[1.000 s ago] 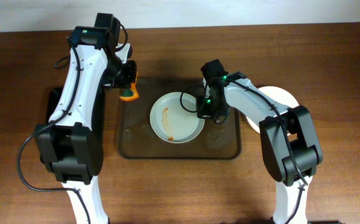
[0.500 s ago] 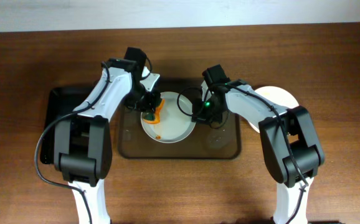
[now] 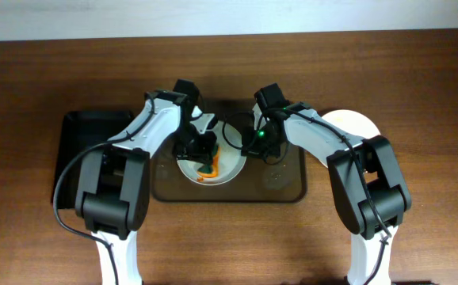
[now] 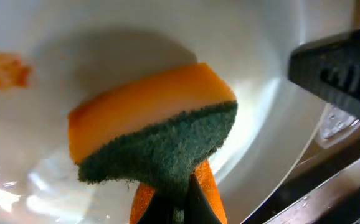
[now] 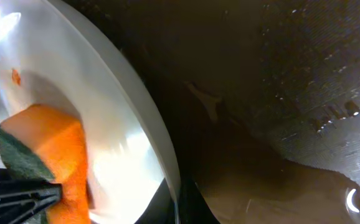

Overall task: Clean dirty plates on tray and stack at the side
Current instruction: 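Hold the last plate with right gripper, scrub it with sponge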

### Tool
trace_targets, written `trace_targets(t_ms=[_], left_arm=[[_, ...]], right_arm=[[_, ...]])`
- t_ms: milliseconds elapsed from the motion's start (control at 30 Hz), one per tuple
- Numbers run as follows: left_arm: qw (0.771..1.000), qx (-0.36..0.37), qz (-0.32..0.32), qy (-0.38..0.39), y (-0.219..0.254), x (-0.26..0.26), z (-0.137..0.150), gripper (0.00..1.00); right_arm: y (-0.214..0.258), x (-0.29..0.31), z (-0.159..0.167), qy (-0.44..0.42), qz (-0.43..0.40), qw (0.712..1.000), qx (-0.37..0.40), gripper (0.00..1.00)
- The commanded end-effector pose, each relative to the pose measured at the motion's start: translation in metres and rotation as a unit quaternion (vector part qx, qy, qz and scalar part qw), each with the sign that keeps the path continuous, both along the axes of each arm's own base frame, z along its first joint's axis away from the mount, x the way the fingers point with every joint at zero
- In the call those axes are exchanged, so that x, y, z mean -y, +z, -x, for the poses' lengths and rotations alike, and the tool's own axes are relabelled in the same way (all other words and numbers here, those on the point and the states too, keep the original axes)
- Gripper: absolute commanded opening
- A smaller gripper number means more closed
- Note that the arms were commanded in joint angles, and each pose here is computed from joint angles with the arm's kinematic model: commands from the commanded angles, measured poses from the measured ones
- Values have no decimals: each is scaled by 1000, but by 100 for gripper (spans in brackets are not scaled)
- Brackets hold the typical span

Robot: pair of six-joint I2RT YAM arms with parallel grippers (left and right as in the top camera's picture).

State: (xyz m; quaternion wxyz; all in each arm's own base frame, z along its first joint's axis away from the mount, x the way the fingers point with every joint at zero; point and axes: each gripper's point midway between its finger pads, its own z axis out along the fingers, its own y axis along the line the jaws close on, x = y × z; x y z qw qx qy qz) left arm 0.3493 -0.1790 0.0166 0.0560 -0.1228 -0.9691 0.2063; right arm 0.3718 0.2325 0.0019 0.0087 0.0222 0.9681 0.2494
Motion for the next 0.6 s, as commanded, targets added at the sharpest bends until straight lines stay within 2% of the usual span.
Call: trace_targets(t_ms=[0,67,133,167,233,333,400,467,500,533,567], left_arm=[[999,21,31,20,3,11,-13,0],[997,54,-8,53,-3,0,-33,0],[978,124,-137,94,-12,-43,-63,0],[969,144,-177,98,-13,-57,-70,0],[960,149,-217,99,-13,-72,-70,0],[959,92,-249,100,-15,-84,-40,0],[966,52,-237,91,-16,-80,-22,0],[987,13,-156,36,-14,-53,-3,0],[996,5,-88,2,-10,-31,2,0],[999,4,-34,-14,-5,-15,3,0],[1000,10,-15,-13,-3,-8,0,0]], right_arm=[[-24,7,16,2,28,999,-27,4],[-24,7,16,2,29,999,-27,4],[-24,7,16,2,29,999,-27,4],[-24,7,16,2,29,999,-27,4],[-24,7,16,2,29,999,-27,4],[-24,7,16,2,29,999,-27,4],[-24,7,16,2,29,999,-27,4],[-24,7,16,2,29,999,-27,4],[-24,7,16,2,29,999,-27,4],[-24,7,16,2,29,999,-27,4],[-24,7,16,2,29,999,-27,5]])
